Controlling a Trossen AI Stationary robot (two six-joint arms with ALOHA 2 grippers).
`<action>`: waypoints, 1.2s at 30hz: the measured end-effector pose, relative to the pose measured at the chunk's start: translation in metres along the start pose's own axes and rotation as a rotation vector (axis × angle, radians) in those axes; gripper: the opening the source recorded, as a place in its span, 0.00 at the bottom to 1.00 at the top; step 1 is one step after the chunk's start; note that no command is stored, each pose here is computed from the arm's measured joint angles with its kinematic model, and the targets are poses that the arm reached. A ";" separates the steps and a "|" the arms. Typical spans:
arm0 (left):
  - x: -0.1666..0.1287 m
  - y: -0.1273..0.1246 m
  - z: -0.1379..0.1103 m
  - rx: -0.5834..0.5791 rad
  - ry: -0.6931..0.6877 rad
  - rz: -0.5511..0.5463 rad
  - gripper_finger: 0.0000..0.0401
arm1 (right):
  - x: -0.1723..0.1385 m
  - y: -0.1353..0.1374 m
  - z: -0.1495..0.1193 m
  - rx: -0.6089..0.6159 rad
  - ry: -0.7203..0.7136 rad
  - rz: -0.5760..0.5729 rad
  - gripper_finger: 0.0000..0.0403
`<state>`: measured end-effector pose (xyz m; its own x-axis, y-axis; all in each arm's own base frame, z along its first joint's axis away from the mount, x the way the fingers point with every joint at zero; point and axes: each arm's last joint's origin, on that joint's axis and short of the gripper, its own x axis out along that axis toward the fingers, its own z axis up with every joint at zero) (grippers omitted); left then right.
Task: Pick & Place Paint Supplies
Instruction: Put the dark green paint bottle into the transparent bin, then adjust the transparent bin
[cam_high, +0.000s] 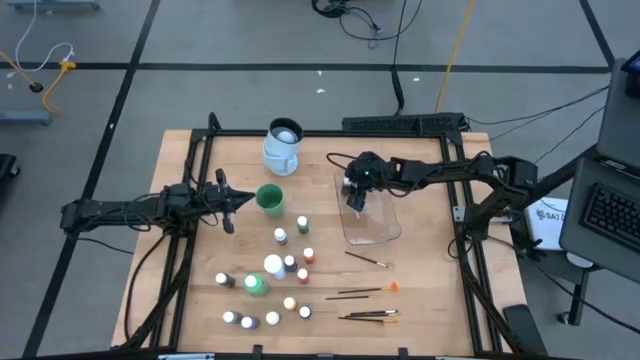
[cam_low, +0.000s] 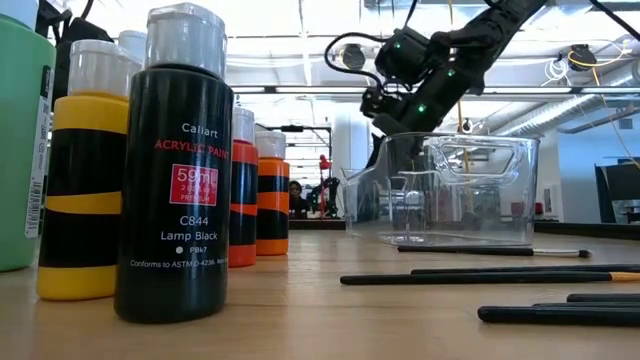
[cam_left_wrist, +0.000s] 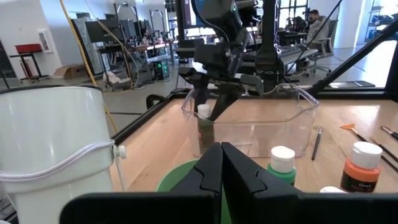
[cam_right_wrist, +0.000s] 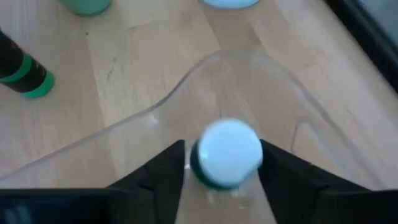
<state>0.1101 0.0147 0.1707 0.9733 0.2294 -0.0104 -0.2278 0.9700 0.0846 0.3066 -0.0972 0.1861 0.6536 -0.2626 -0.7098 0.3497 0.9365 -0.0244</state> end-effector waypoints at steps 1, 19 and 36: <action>0.000 0.000 0.000 0.000 -0.001 0.000 0.01 | 0.000 0.000 0.000 0.003 0.001 0.000 0.51; 0.000 0.000 0.000 -0.002 0.002 0.003 0.01 | -0.138 0.077 -0.005 -0.374 -0.001 0.234 0.65; 0.000 0.000 0.000 -0.002 0.002 0.007 0.01 | -0.124 0.135 -0.049 -0.478 0.265 0.204 0.60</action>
<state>0.1100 0.0149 0.1706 0.9716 0.2362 -0.0116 -0.2344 0.9686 0.0829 0.2400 0.0730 0.2363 0.4642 -0.0563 -0.8840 -0.1476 0.9791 -0.1399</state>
